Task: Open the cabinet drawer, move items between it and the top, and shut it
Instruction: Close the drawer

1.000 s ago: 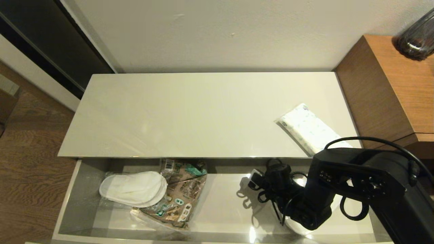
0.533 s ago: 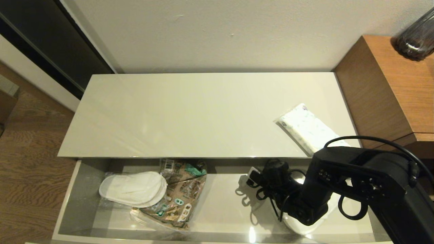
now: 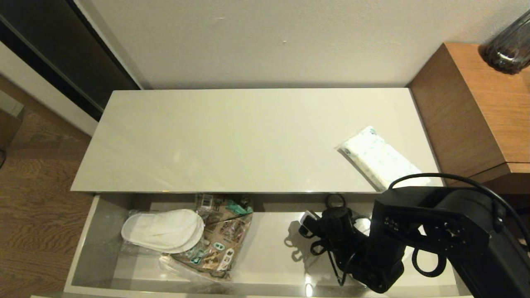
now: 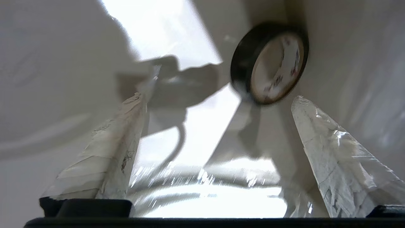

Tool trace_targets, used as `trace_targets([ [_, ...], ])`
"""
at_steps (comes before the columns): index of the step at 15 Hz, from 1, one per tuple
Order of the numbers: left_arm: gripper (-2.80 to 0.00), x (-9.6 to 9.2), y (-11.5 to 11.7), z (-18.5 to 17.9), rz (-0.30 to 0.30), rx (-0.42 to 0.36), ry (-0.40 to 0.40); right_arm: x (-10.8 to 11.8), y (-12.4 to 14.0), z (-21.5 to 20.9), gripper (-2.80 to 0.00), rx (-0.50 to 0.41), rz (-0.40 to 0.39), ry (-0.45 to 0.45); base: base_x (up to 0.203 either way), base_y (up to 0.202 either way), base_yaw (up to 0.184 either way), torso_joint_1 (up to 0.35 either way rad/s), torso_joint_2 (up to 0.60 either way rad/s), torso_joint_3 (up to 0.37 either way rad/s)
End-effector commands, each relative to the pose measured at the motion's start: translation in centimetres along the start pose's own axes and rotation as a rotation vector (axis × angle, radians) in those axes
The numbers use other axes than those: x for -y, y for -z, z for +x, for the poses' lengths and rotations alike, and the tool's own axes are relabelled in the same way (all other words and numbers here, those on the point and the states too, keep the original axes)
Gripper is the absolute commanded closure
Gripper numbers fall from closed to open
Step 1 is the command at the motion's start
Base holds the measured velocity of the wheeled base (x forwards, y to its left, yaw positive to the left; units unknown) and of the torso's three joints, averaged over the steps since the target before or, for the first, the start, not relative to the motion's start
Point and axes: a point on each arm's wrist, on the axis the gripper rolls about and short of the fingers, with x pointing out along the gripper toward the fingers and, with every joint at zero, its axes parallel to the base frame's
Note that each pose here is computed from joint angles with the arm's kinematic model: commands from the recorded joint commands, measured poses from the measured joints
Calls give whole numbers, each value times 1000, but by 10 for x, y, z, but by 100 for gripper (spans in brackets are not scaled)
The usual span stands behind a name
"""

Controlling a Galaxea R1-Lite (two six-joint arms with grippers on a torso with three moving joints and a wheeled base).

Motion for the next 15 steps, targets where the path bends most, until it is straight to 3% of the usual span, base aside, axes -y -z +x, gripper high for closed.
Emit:
trace_targets([
  [1,0,0,0,0,0,0,0,-11,6,-18,-280,4,0,12,0,0,0,0,0,0],
  [4,0,0,0,0,0,0,-1,-20,9,-17,-280,-14,-3,76,0,0,0,0,0,0],
  [10,0,0,0,0,0,0,0,-20,8,-14,-280,-26,-9,88,0,0,0,0,0,0],
  [15,0,0,0,0,0,0,0,-6,7,-23,-280,-26,-11,83,0,0,0,0,0,0],
])
